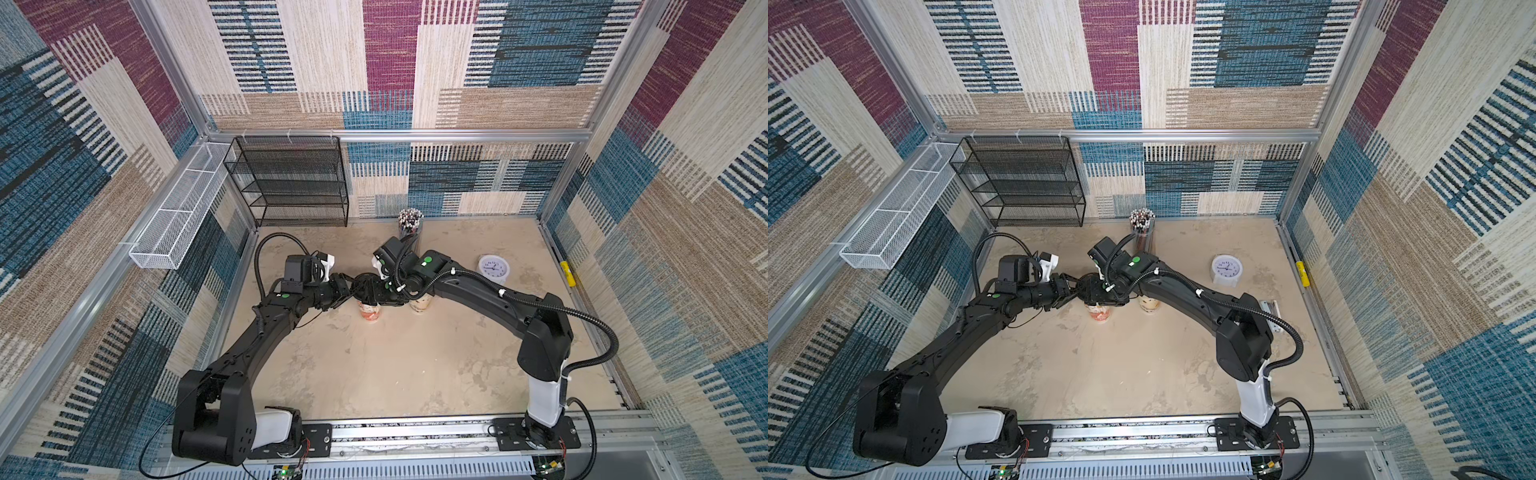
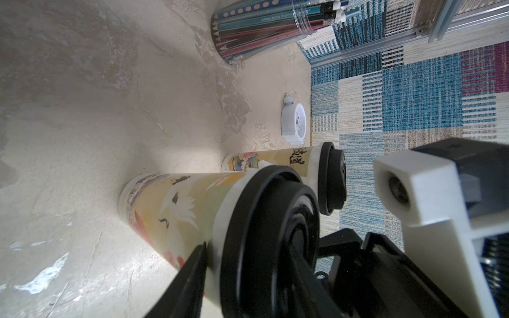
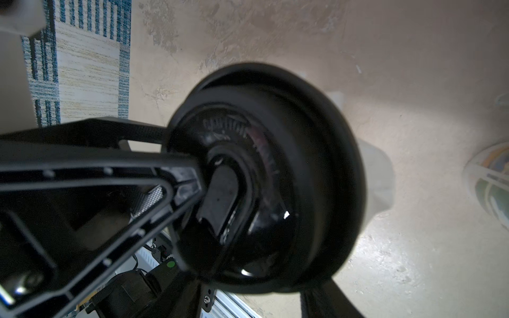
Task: Put the leak-proof paper on the milk tea cups
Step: Secure the cup lid on the cup.
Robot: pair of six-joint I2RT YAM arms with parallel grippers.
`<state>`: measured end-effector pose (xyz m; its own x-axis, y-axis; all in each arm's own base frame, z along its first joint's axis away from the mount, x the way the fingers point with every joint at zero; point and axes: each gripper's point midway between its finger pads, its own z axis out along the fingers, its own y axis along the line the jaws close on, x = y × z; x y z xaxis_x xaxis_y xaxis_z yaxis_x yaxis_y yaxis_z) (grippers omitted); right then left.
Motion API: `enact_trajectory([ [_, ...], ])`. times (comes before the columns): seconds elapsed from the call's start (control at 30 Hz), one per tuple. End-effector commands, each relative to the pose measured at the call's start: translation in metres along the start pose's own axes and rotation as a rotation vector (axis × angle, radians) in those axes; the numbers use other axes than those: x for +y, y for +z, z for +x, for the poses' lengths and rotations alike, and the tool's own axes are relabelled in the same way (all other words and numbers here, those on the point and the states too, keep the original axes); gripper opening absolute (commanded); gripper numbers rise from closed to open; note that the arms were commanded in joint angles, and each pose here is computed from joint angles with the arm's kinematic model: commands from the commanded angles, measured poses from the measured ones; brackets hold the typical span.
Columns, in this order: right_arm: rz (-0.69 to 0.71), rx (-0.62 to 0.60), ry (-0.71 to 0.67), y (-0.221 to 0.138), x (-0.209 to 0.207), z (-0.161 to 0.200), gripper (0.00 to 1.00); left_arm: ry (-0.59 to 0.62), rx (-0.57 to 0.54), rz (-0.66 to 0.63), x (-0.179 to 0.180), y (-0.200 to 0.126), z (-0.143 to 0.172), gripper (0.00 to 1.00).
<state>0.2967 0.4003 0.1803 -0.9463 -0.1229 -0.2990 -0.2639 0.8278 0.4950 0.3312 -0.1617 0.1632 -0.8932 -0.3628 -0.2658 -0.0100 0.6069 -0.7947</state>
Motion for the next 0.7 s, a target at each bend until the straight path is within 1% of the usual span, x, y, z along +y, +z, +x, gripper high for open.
enact_trajectory([
  [0.0, -0.002, -0.111, -0.059, -0.023, 0.009, -0.023, 0.62, -0.216, 0.141, -0.411, 0.090, -0.014, 0.058, 0.47],
  [0.13, -0.146, -0.162, -0.152, -0.064, 0.040, -0.029, 0.65, -0.211, 0.133, -0.410, 0.087, -0.015, 0.055, 0.47],
  [0.2, -0.199, -0.178, -0.178, -0.080, 0.044, -0.030, 0.68, -0.205, 0.125, -0.404, 0.084, -0.016, 0.053, 0.47],
  [0.27, -0.223, -0.192, -0.177, -0.093, 0.037, -0.031, 0.68, -0.200, 0.116, -0.397, 0.080, -0.017, 0.050, 0.48],
  [0.37, -0.231, -0.196, -0.162, -0.100, 0.019, -0.031, 0.68, -0.188, 0.104, -0.375, 0.072, -0.019, 0.045, 0.51],
  [0.43, -0.236, -0.195, -0.151, -0.103, 0.010, -0.029, 0.68, -0.180, 0.091, -0.357, 0.066, -0.019, 0.041, 0.56],
  [0.67, -0.278, -0.182, -0.143, -0.108, 0.006, -0.019, 0.68, -0.135, 0.040, -0.264, 0.032, -0.025, 0.019, 0.70],
])
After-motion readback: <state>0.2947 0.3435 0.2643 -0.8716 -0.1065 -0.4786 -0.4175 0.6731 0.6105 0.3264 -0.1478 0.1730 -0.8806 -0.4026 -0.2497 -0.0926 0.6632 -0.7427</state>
